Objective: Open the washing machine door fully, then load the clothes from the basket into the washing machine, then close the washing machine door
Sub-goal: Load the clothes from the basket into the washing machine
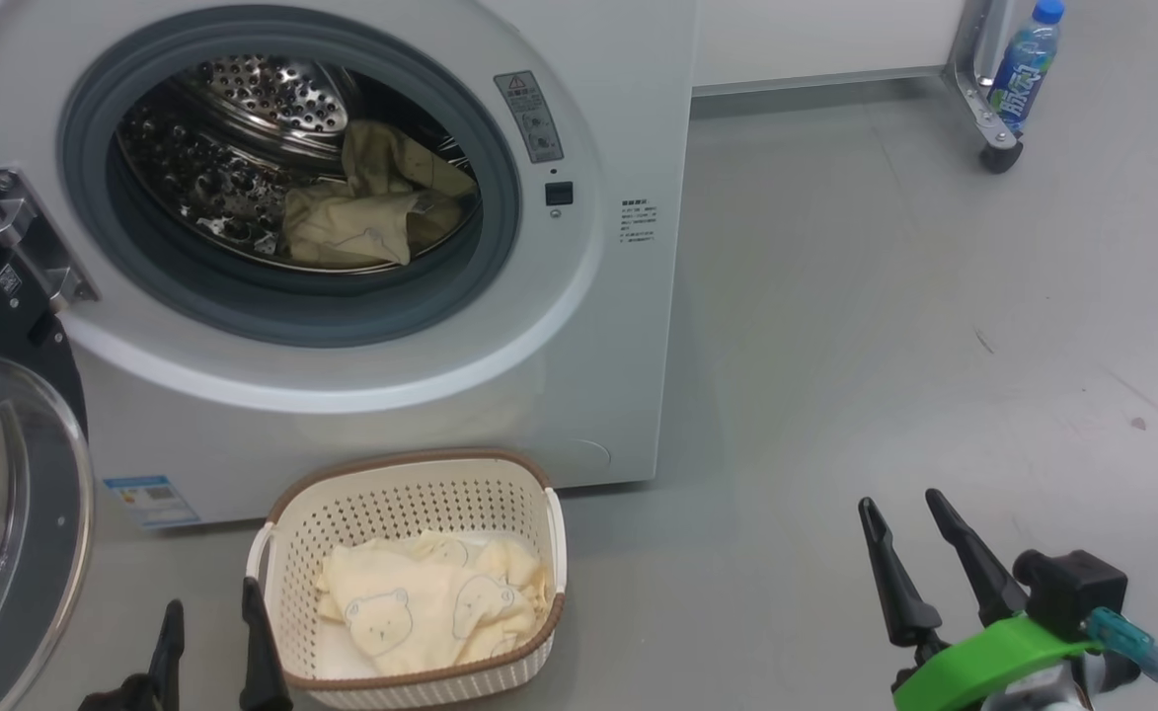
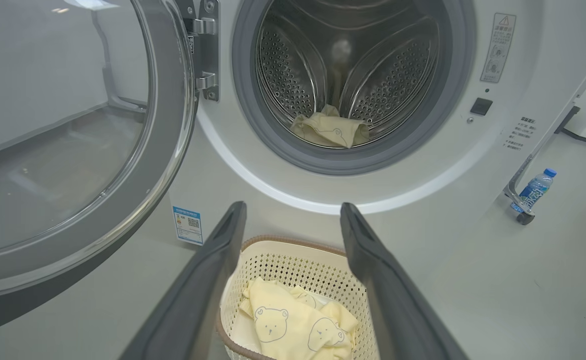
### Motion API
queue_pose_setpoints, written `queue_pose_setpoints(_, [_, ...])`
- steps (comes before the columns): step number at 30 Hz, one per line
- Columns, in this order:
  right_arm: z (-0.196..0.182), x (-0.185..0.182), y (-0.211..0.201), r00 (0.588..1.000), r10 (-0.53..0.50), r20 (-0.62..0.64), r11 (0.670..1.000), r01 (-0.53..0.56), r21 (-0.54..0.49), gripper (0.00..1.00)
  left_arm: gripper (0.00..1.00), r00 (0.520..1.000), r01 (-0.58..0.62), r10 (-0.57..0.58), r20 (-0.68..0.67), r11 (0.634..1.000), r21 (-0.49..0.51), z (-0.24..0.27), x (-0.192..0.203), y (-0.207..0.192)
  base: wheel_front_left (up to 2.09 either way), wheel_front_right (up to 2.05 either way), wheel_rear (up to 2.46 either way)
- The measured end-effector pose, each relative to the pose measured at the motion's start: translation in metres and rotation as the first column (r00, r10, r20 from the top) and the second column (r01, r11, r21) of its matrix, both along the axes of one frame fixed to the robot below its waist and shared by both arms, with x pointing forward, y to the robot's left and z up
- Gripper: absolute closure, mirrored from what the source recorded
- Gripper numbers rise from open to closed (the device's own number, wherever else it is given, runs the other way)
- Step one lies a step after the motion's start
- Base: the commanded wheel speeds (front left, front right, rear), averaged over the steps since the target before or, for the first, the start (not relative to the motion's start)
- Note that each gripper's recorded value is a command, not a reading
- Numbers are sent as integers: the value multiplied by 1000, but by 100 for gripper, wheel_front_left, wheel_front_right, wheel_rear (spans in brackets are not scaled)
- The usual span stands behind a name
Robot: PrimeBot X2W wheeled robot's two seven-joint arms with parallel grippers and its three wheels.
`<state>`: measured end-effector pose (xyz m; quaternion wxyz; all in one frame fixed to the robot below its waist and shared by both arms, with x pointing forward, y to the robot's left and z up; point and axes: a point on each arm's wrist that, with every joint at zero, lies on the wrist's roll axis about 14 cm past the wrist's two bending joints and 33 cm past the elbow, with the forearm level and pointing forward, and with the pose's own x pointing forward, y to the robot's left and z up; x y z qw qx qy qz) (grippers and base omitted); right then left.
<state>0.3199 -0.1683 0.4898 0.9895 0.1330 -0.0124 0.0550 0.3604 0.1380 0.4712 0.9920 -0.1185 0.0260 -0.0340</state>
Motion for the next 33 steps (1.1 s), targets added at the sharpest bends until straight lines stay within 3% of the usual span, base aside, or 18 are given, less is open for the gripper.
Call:
queue_pose_setpoints(14, [-22, -5, -2, 997, -16, -75, 1000, 16, 3, 0, 0, 992, 95, -91, -83, 994, 48, -29, 8, -22, 0, 0, 0])
queue_pose_setpoints(22, [-37, 16, -2, 991, -26, -133, 1000, 28, 14, 0, 0, 978, 183, -176, -111, 982, 56, -46, 57, -51, 0, 0, 0])
queue_pose_setpoints(33, [-63, 54, 0, 979, -28, -203, 999, 34, 26, 0, 0, 912, 259, -233, -337, 965, 32, -128, 103, -73, 0, 0, 0])
